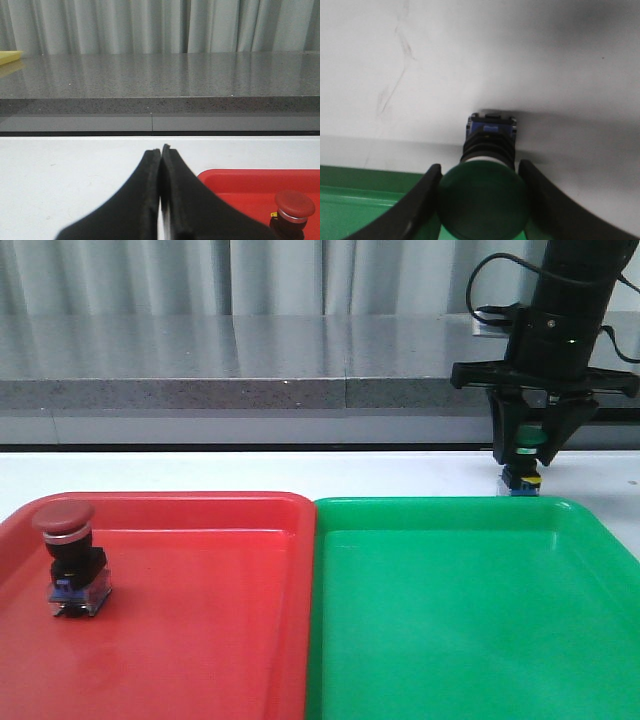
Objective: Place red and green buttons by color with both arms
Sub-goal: 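Lift the green button with the right gripper and carry it over the green tray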
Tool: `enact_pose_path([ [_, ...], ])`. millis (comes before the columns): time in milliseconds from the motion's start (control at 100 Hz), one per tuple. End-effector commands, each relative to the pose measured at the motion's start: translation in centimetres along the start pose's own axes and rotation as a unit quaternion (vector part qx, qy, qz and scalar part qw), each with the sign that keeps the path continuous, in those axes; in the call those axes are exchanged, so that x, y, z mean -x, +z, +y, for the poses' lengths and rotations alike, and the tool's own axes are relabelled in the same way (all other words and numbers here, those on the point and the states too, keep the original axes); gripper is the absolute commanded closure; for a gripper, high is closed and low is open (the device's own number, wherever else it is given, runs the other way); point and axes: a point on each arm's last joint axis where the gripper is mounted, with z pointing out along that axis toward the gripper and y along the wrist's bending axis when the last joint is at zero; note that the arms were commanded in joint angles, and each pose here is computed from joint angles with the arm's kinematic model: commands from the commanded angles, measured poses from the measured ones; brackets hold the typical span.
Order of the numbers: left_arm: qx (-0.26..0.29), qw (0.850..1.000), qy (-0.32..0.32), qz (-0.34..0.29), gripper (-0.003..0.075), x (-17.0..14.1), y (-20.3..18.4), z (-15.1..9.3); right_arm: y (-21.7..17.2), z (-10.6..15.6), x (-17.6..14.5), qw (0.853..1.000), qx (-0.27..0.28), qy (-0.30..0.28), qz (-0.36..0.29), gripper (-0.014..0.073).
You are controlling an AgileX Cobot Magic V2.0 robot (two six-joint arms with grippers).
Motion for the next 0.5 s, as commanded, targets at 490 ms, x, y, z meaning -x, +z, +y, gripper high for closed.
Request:
enact_pose_path([
  [490, -0.001, 0.999, -0.005, -0.052, 0.0741, 0.5, -0.3, 0.0, -14.6, 2.3, -3.0, 0.994, 0.044, -0.015, -0.102, 0.0409],
])
